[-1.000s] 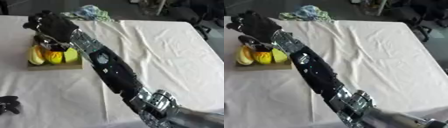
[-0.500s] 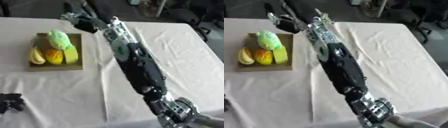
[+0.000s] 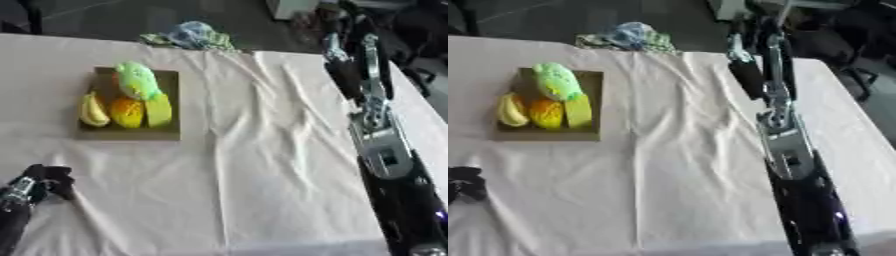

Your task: Pick up objects on the table and place them in the box.

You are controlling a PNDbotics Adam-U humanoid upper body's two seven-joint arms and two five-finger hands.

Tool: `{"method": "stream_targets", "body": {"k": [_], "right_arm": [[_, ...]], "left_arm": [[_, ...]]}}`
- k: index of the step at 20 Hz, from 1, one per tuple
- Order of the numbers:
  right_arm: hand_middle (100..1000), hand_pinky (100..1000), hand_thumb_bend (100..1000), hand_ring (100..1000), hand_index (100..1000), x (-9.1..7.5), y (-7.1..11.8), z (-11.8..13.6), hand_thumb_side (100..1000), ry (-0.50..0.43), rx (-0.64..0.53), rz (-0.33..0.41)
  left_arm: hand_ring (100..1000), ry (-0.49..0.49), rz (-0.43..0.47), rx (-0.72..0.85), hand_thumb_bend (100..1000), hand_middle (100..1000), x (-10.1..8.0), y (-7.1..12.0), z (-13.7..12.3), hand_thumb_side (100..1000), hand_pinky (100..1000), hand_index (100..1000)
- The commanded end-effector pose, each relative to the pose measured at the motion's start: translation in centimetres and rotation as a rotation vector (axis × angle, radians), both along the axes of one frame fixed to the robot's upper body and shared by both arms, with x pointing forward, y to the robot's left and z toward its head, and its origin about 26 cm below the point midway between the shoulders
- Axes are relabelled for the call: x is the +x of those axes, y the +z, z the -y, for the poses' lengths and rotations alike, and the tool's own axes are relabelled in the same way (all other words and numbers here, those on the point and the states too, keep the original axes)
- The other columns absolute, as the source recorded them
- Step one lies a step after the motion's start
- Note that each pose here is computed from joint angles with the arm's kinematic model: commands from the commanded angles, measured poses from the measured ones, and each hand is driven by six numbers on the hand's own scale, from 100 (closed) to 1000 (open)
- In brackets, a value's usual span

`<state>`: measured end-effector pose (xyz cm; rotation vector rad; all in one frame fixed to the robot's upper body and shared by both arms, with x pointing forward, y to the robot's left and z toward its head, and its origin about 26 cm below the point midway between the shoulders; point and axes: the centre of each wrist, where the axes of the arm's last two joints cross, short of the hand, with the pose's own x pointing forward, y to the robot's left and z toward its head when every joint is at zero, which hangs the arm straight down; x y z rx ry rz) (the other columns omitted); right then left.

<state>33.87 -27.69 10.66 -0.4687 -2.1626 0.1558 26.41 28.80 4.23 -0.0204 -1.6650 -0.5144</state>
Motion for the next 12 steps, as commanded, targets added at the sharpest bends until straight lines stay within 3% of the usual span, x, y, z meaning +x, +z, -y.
{"method": "stream_targets", "body": {"k": [1, 5, 12], "right_arm": [[594, 570, 100, 556, 959, -1.4, -0.8, 1.8, 671, 0.0, 0.061, -0.017], [583, 561, 100, 545, 955, -3.4, -3.7, 2.8, 707, 0.006, 0.147, -0.092], [540, 550, 100, 524, 915, -4.5, -6.0, 3.0, 731, 0.047, 0.175, -0.169]], "left_arm": [[506, 0.014, 0.022, -0.001, 100, 574, -0.1, 0.5, -0.1, 1000, 810, 725], [505, 0.013, 0.03, -0.006, 100, 573, -0.1, 0.7, 0.0, 1000, 809, 725], [504, 0.024, 0.065, -0.028, 100, 572, 0.1, 1.3, 0.1, 1000, 809, 725]]}}
